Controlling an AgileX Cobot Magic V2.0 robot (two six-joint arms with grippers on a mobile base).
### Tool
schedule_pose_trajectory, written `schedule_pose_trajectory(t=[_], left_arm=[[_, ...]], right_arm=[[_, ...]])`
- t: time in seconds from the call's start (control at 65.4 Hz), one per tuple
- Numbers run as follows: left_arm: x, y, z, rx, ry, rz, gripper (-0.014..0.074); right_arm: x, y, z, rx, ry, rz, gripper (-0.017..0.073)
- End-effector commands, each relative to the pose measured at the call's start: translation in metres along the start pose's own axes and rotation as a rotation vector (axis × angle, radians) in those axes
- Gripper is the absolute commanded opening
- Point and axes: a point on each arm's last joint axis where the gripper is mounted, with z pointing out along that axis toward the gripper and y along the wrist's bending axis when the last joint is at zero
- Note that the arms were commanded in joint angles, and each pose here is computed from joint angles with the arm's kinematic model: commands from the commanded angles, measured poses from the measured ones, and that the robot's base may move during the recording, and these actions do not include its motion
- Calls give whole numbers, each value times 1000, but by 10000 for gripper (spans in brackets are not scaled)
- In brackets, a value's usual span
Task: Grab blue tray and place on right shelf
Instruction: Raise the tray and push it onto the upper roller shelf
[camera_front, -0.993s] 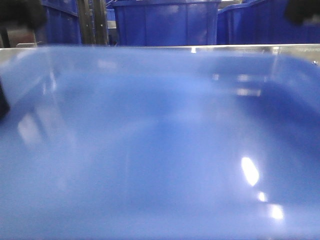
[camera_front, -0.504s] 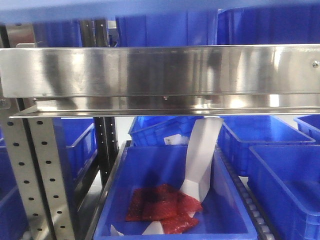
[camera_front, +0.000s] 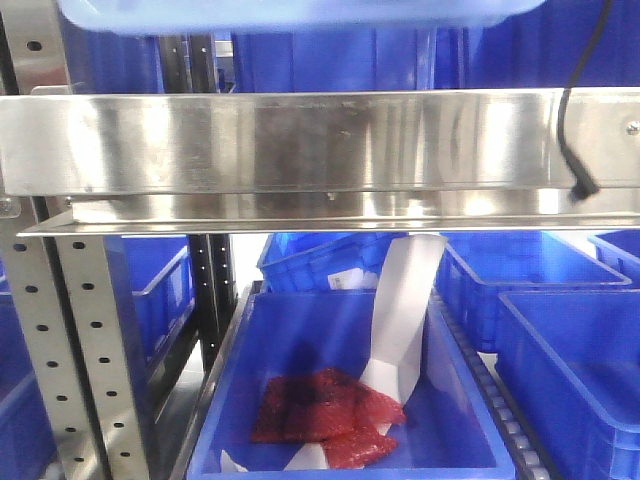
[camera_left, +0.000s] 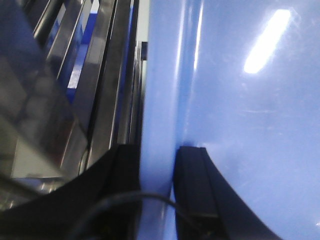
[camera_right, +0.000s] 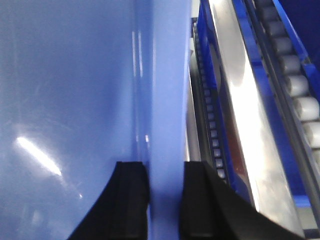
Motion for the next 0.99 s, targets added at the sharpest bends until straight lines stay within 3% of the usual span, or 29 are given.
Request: schedule_pose_trajectory(t=[0.0, 0.275, 0.443, 0.581, 0.734, 0.841, 0.978], left_arm=[[-23, -14, -19, 137, -165, -61, 55], [-11, -16, 4, 102, -83, -51, 81], [-10, -12, 5, 82, -67, -53, 264], [-9, -5, 6, 57, -45, -60, 386], [-8, 7, 9, 10, -7, -75, 393], [-8, 17, 10, -22, 14, -89, 393], [-9, 30, 12, -59, 33, -107, 392]], right_arm=[[-19, 13, -21, -144, -156, 29, 158], [-15, 17, -1, -126, -123, 16, 158], [-11, 18, 11, -111, -93, 10, 174], [-11, 17, 11, -96, -101, -4, 315], [-11, 12, 12, -43, -98, -39, 503], [-11, 6, 13, 4, -90, -57, 520], [-13, -5, 15, 40, -71, -40, 520]])
